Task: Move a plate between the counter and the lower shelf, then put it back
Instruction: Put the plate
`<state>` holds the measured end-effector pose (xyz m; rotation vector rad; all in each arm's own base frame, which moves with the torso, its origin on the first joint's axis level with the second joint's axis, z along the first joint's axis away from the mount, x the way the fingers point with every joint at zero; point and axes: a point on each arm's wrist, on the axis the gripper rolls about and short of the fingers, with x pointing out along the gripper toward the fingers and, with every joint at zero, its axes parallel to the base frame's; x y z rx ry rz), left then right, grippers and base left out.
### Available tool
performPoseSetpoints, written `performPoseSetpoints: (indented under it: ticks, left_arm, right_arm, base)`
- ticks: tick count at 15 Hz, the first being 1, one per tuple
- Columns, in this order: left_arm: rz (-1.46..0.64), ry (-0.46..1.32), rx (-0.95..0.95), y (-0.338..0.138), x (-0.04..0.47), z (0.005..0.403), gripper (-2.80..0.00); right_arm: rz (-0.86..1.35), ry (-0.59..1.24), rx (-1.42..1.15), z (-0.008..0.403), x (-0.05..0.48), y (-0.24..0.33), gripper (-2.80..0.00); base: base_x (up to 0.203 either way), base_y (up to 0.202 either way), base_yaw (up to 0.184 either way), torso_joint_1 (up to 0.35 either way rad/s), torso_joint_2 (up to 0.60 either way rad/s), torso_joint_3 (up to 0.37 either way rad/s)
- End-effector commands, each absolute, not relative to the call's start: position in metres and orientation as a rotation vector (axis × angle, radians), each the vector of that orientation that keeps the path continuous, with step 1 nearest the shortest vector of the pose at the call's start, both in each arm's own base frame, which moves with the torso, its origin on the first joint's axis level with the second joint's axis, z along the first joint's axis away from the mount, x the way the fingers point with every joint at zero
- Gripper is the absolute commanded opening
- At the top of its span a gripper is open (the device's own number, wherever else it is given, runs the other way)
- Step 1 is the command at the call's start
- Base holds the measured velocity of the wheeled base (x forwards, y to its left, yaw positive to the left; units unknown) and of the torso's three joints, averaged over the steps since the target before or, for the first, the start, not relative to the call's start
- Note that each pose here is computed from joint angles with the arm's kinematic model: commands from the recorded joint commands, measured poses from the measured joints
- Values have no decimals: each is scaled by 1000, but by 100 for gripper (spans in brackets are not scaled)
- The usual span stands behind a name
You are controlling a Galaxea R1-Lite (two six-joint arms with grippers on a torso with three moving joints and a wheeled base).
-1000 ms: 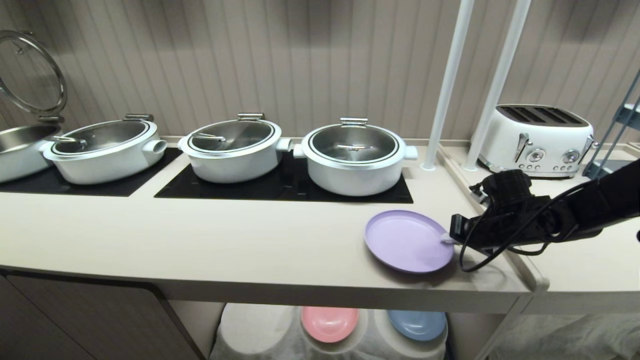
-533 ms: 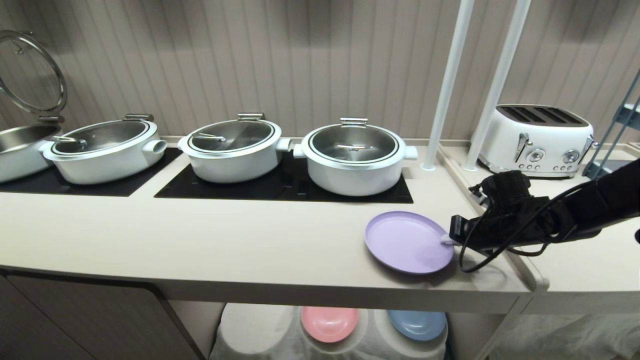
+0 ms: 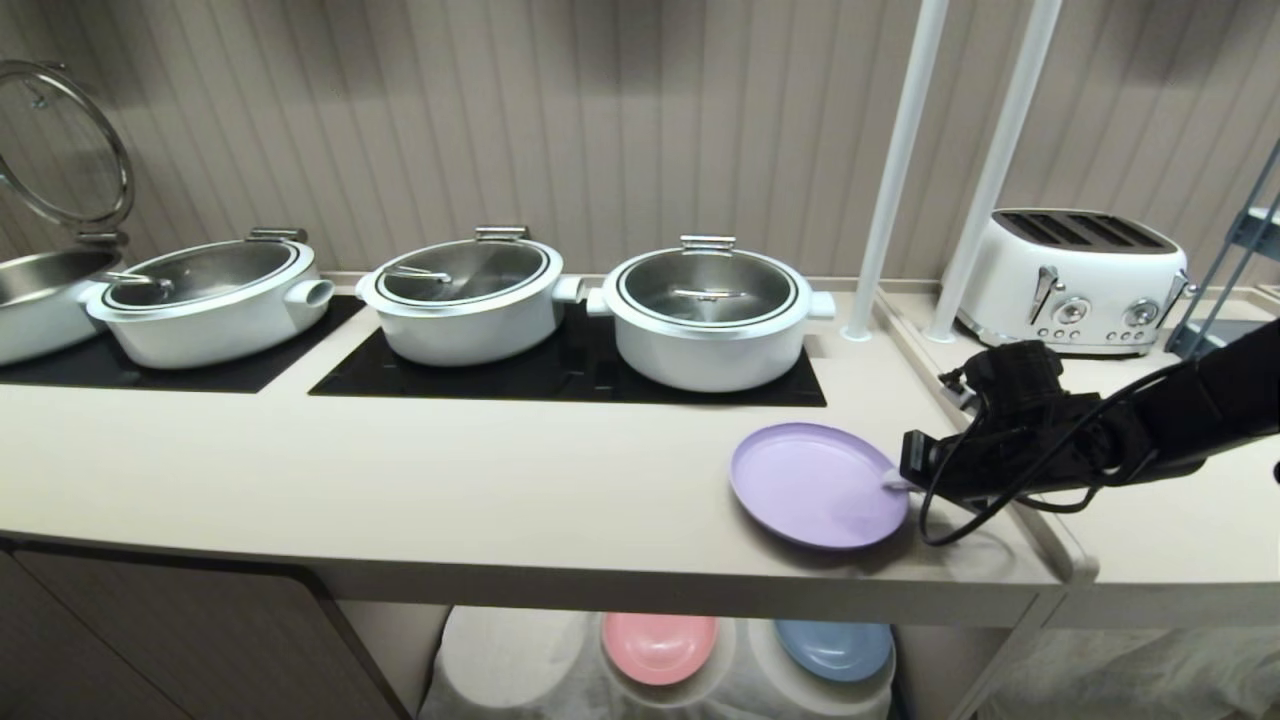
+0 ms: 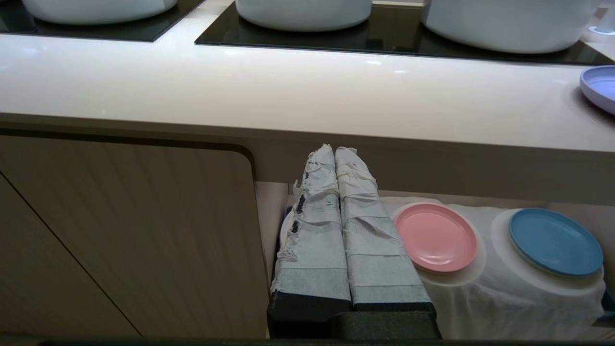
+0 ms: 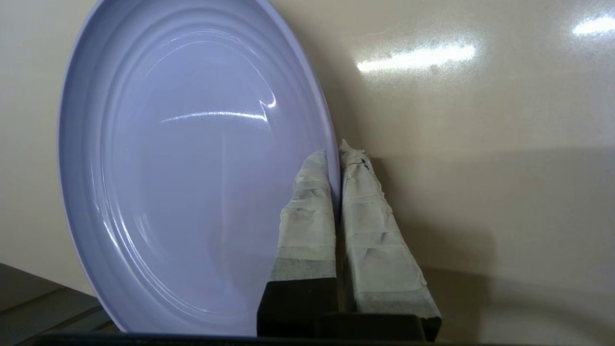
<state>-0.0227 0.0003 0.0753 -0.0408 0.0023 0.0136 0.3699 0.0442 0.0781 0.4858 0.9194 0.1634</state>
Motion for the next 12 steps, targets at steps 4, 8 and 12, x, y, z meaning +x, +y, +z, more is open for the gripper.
performPoseSetpoints:
  ticks: [4, 8, 12]
  left_arm:
    - [15, 3, -41, 0, -23, 75, -280]
    - [14, 3, -41, 0, -23, 75, -280]
    - [15, 3, -41, 0, -23, 75, -280]
  right_arm:
    - [158, 910, 487, 78, 372, 44, -280]
    - [157, 920, 487, 75, 373, 45, -280]
    - [152, 925, 487, 72, 373, 44, -191]
  base:
    - [0, 0, 0, 0, 0, 0]
    - [0, 0, 0, 0, 0, 0]
    - [0, 0, 0, 0, 0, 0]
